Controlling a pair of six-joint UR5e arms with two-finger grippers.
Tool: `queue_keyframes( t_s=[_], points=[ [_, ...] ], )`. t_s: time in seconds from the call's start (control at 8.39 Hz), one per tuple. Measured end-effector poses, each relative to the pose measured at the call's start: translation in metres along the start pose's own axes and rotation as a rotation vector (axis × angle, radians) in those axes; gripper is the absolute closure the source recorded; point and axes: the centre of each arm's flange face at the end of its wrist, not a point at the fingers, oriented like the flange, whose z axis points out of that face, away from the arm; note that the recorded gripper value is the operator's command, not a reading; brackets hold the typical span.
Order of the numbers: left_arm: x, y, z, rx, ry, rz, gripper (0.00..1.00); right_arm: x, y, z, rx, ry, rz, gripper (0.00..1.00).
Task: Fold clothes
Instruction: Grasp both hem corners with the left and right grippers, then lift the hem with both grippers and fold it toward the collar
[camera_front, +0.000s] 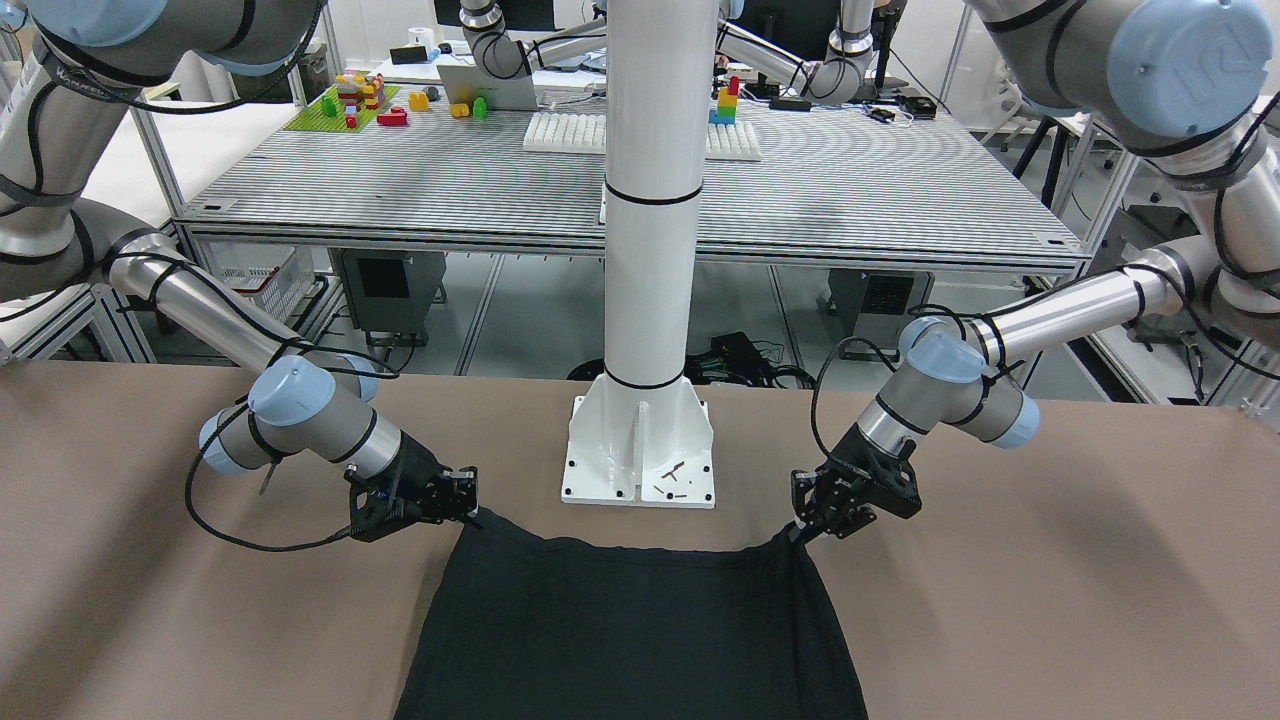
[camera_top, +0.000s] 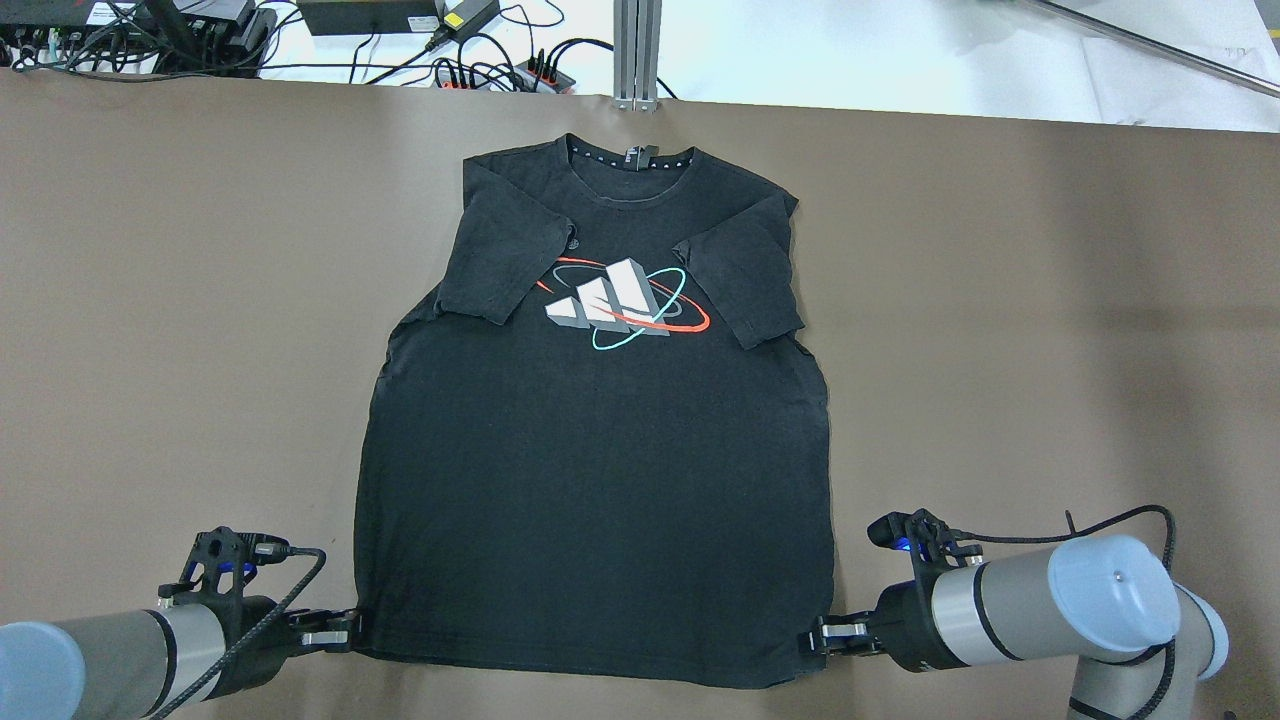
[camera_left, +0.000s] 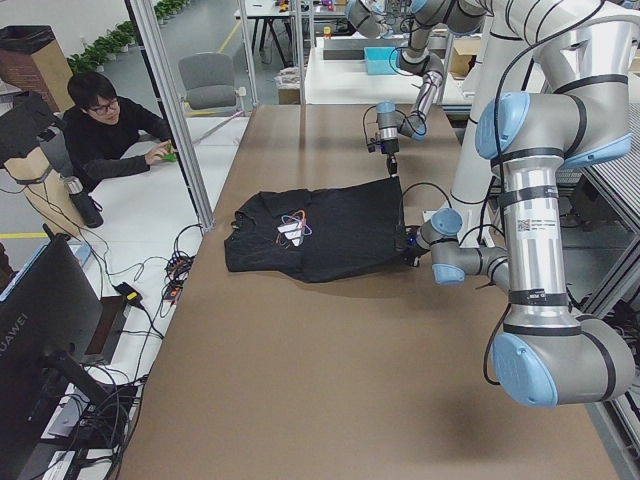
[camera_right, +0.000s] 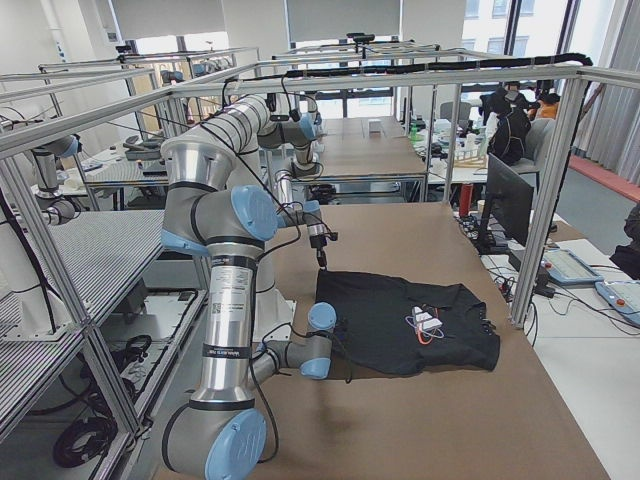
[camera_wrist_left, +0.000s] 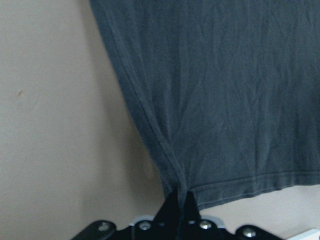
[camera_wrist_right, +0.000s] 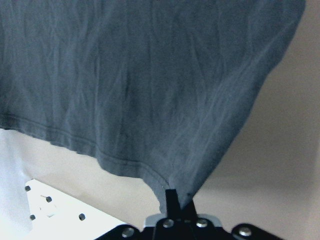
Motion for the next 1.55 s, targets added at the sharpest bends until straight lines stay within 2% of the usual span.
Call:
queue_keyframes(
  t_s=[0.24, 0.36, 0.72, 0.95, 1.07, 1.19, 1.55],
  points=[
    [0.013, -0.033, -0.037, -0.065, 0.079, -0.013, 1.00, -0.006, 0.014, -0.041, -0.036, -0.063, -0.018, 1.00],
    [0.018, -0.044, -0.055, -0.113, 0.147, -0.008, 1.00, -0.004, 0.024, -0.060, -0.059, -0.121, -0.041, 1.00],
    [0.021, -0.034, -0.105, -0.226, 0.412, 0.071, 1.00, -0.008, 0.051, -0.109, -0.169, -0.341, -0.013, 1.00],
    [0.017, -0.019, -0.124, -0.295, 0.529, 0.126, 1.00, 0.005, 0.067, -0.130, -0.251, -0.467, -0.024, 1.00],
    [0.013, -0.016, -0.122, -0.309, 0.546, 0.134, 1.00, 0.010, 0.068, -0.131, -0.268, -0.497, -0.020, 1.00],
    [0.007, -0.018, -0.110, -0.300, 0.535, 0.128, 1.00, 0.020, 0.060, -0.125, -0.251, -0.497, -0.005, 1.00],
    [-0.002, -0.058, -0.061, -0.164, 0.474, 0.086, 1.00, 0.042, 0.007, -0.081, -0.135, -0.485, 0.025, 1.00]
  ],
)
